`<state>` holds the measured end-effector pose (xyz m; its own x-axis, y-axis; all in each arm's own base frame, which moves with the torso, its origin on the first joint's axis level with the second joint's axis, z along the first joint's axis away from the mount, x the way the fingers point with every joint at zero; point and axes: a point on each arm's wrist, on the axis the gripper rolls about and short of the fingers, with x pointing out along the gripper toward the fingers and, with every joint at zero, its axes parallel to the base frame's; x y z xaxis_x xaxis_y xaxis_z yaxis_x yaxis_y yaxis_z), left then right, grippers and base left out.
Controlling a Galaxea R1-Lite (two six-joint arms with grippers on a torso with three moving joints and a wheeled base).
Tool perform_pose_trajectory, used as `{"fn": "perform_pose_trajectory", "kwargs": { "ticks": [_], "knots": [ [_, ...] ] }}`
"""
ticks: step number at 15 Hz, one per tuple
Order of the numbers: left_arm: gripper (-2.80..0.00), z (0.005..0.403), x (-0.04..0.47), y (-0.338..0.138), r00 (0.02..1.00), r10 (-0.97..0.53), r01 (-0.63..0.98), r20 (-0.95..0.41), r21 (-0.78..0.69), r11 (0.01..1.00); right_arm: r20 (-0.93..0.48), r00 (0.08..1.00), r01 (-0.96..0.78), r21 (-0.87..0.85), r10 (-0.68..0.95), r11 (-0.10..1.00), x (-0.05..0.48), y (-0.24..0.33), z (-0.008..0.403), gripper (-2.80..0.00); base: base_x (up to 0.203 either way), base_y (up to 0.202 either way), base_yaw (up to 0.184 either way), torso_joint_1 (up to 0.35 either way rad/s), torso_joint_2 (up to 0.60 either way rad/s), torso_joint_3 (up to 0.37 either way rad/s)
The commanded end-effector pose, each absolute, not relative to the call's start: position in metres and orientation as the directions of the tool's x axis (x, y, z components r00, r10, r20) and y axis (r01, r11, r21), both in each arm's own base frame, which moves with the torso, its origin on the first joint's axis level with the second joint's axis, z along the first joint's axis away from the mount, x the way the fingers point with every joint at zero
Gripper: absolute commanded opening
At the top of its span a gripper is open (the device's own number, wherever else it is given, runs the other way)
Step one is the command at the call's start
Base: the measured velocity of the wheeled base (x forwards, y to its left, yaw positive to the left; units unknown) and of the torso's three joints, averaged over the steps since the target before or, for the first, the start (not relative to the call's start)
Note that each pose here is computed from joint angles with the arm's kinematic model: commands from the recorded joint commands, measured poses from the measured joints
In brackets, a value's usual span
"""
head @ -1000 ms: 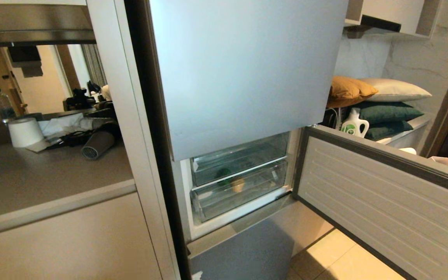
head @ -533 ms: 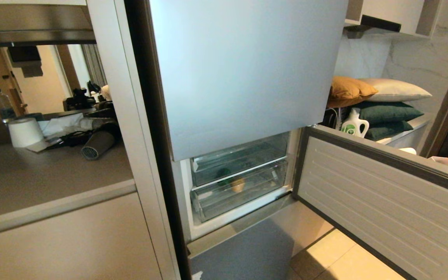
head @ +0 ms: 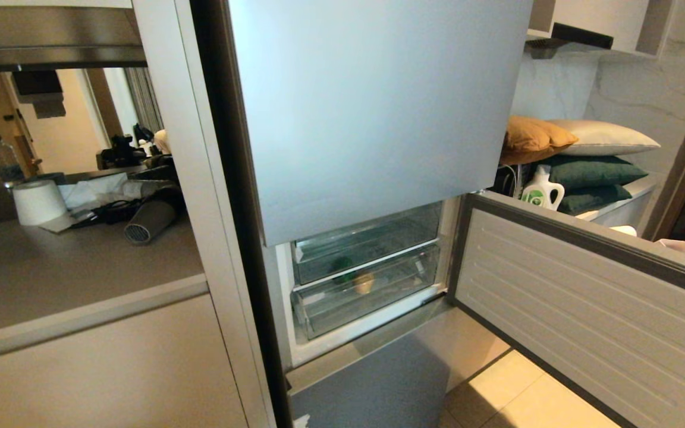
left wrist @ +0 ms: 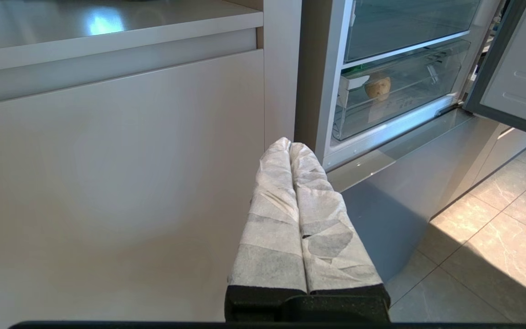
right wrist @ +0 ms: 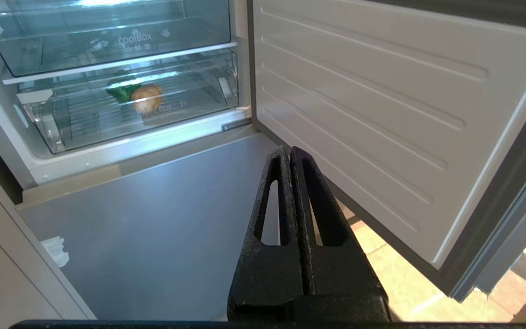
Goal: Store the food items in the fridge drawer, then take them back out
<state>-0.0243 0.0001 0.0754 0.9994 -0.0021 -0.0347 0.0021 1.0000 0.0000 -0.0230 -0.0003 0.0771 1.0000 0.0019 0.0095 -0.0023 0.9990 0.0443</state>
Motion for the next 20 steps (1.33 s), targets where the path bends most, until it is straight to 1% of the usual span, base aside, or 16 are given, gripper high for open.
{"fn": "perform_pose_trajectory", "kwargs": {
  "ticks": [1,8,14,17,18,20],
  "knots": [
    [-2.80,0.075,-0.024,0.000,0.999,-0.002,0.002,-0.036,0.000,1.000,0.011,1.000,-0.002,0.045,0.002,0.999,-0.023,0.000,0.077,-2.80,0.000,0.000,0.000,0.000,0.00,0.000],
    [-2.80,0.075,-0.024,0.000,0.999,-0.002,0.002,-0.036,0.000,1.000,0.011,1.000,-0.002,0.045,0.002,0.999,-0.023,0.000,0.077,-2.80,0.000,0.000,0.000,0.000,0.00,0.000],
    [-2.80,0.075,-0.024,0.000,0.999,-0.002,0.002,-0.034,0.000,1.000,0.011,1.000,-0.002,0.045,0.002,0.999,-0.023,0.000,0.077,-2.80,0.000,0.007,-0.143,0.002,0.00,0.002],
    [-2.80,0.076,-0.024,0.000,0.999,-0.002,0.002,-0.035,0.000,1.000,0.015,1.000,0.002,0.030,-0.002,1.000,-0.024,0.000,0.079,-2.80,0.000,0.000,0.000,0.000,0.00,0.000],
    [-2.80,0.076,-0.024,0.000,0.999,-0.002,0.002,-0.035,0.000,1.000,0.041,0.999,0.014,0.044,-0.016,0.999,-0.026,0.000,0.090,-2.80,0.000,0.000,0.000,0.000,0.00,0.000],
    [-2.80,0.075,-0.024,0.000,0.999,-0.002,0.002,-0.035,0.000,1.000,0.092,0.994,0.050,0.131,-0.062,0.990,-0.033,-0.001,0.130,-2.80,0.000,0.000,0.000,0.000,0.00,0.000]
  ]
}}
